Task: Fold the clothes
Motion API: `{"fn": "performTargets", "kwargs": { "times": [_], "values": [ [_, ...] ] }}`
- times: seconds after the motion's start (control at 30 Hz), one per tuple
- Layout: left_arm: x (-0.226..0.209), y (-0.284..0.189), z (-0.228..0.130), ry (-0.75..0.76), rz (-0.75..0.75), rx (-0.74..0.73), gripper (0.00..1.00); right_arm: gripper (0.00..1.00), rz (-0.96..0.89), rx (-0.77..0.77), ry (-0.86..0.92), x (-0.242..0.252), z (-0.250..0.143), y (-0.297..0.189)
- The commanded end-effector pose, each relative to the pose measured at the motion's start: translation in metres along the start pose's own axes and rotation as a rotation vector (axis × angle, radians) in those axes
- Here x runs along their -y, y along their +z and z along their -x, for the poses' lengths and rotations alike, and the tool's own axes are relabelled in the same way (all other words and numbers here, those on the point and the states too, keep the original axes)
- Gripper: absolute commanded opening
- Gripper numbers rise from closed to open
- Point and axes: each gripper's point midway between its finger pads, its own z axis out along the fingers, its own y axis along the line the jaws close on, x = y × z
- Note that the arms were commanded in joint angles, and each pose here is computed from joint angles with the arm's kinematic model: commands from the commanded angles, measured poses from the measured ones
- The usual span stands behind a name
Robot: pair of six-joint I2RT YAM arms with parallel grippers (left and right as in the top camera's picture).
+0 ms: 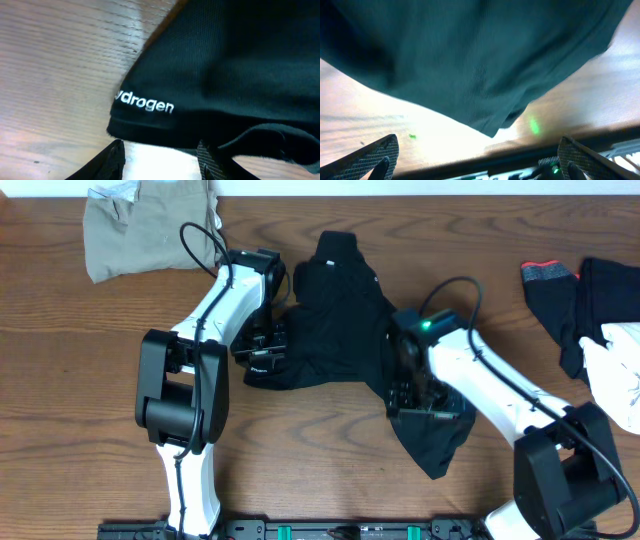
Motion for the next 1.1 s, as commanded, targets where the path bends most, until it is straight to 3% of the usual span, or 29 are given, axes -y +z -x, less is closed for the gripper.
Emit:
{"fn": "performTargets", "kwargs": {
  "times": [0.0,0.3,0.43,1.07],
  "values": [
    [0.0,0.006,-0.004,0.022,-0.007,-0.012,0.5,0.99,-0.024,-0.043,0.033,-0.008,-0.022,0.011],
    [0.0,0.013,-0.003,0.021,-0.01,-0.003,0.5,0.99,-0.159,-0.05,0.137,-0.011,-0.069,0.039],
    [0.001,0.013,-0.001,0.022,-0.014,0.004,0.5,0.99,-0.128,-0.061,0.144,-0.02,-0.08,0.058],
    [-0.011,0.013,0.005,-0.016,-0.024,0.003,0.5,0.99,-0.031,0.041,0.21,-0.021,-0.035,0.073]
  ]
}}
